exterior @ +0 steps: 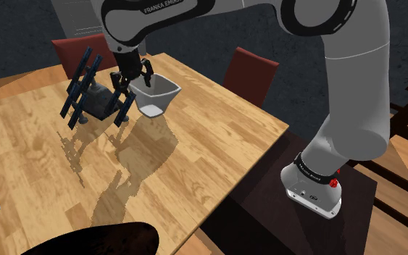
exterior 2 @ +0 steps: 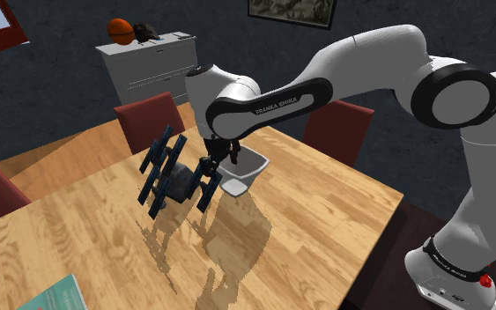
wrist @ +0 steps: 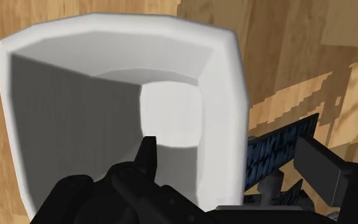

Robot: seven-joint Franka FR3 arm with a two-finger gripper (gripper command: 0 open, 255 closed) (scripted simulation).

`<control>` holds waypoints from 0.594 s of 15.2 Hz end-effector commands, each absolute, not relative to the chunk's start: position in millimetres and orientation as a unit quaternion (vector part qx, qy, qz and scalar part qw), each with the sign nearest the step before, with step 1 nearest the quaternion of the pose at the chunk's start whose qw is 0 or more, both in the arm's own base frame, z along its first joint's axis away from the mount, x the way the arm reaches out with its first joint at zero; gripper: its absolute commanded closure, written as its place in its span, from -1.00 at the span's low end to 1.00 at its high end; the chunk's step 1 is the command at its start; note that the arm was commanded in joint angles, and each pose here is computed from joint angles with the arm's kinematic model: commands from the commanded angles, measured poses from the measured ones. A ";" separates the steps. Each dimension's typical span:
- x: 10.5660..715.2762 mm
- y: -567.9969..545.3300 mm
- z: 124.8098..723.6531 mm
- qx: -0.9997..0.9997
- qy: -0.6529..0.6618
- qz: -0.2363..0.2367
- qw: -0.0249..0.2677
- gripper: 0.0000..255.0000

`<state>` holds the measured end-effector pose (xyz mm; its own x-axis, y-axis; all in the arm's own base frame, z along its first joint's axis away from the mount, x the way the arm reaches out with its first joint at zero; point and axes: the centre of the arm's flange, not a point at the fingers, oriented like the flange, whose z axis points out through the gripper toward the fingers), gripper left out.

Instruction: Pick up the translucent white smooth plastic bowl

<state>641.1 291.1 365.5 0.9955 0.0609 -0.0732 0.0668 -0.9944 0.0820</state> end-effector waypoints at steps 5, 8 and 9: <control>641.6 290.3 357.6 0.998 0.032 -0.035 0.042 1.00; 641.5 290.5 359.0 0.998 0.032 -0.035 0.042 1.00; 642.0 291.1 359.2 0.998 0.032 -0.035 0.042 1.00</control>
<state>642.1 292.4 363.1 0.9959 0.0626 -0.0659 0.0677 -0.9947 0.0780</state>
